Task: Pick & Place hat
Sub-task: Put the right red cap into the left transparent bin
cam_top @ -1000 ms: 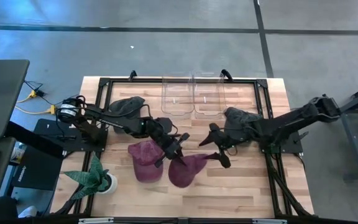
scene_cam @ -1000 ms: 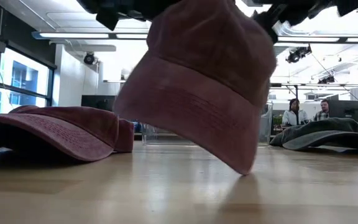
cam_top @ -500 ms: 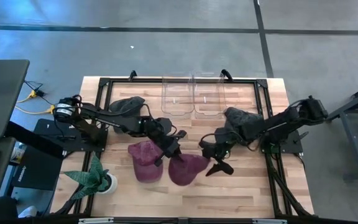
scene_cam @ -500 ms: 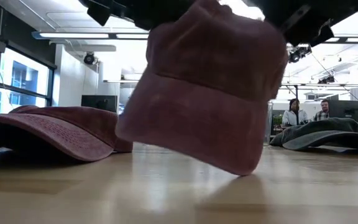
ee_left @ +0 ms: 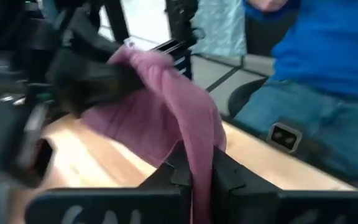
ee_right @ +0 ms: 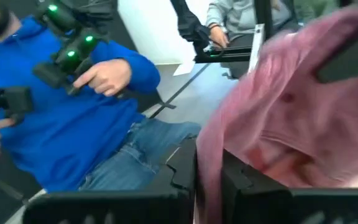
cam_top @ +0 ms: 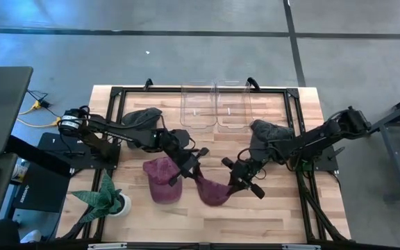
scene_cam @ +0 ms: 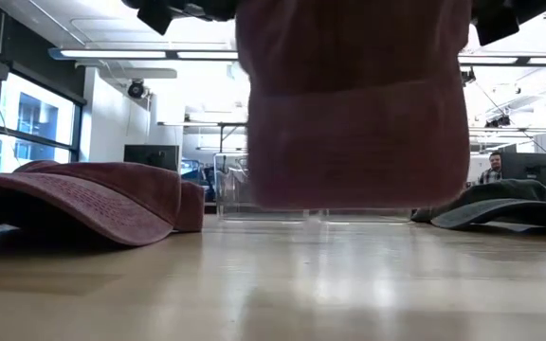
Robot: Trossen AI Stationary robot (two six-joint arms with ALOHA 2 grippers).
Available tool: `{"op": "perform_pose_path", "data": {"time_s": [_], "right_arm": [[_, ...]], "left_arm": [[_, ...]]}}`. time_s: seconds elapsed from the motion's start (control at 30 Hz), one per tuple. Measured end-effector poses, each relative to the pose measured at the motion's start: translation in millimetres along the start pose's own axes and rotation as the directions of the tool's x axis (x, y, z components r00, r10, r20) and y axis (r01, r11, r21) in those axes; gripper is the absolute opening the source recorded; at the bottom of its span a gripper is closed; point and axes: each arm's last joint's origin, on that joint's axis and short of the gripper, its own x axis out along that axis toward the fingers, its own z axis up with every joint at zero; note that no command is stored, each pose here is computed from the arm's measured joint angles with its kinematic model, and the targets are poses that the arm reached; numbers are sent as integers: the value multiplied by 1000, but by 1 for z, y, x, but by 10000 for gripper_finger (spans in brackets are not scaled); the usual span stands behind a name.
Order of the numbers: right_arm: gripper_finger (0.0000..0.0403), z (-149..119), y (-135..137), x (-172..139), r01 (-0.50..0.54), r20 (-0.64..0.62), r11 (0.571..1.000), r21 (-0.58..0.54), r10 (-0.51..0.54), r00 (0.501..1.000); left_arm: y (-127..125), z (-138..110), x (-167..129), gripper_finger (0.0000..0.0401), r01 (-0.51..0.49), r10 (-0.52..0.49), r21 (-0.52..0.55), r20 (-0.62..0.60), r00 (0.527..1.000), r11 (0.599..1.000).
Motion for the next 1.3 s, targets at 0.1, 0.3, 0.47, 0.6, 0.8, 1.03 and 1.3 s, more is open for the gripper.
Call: {"op": "perform_pose_path", "data": {"time_s": [0.1, 0.3, 0.47, 0.6, 0.8, 1.03, 1.3], "right_arm": [[8, 1, -1, -3, 31, -9, 999, -11, -31, 999], [9, 0, -3, -4, 102, -16, 995, -15, -102, 995], [7, -2, -5, -5, 148, -21, 989, -26, -148, 989], [3, -2, -5, -5, 150, -24, 988, -27, -151, 988], [3, -4, -1, -3, 118, -43, 993, -19, -118, 992], [7, 1, 16, -5, 11, -35, 1000, 24, -10, 999], [6, 3, 32, -4, -138, -55, 990, 7, 138, 989]], "left_arm": [[1, 1, 0, 76, -24, 24, -55, 3, 1000, 998], [2, -7, 5, 199, -20, 18, -109, -21, 1000, 994], [7, -20, 18, 262, -15, 13, -185, -11, 1000, 983], [12, -28, 30, 269, -7, 14, -204, 35, 999, 979], [7, -36, 35, 215, 218, -204, -148, 102, 974, 965], [5, -33, 35, 78, 337, -319, -101, 161, 934, 936], [3, -25, 35, 11, 381, -370, -7, 224, 902, 924]]}}
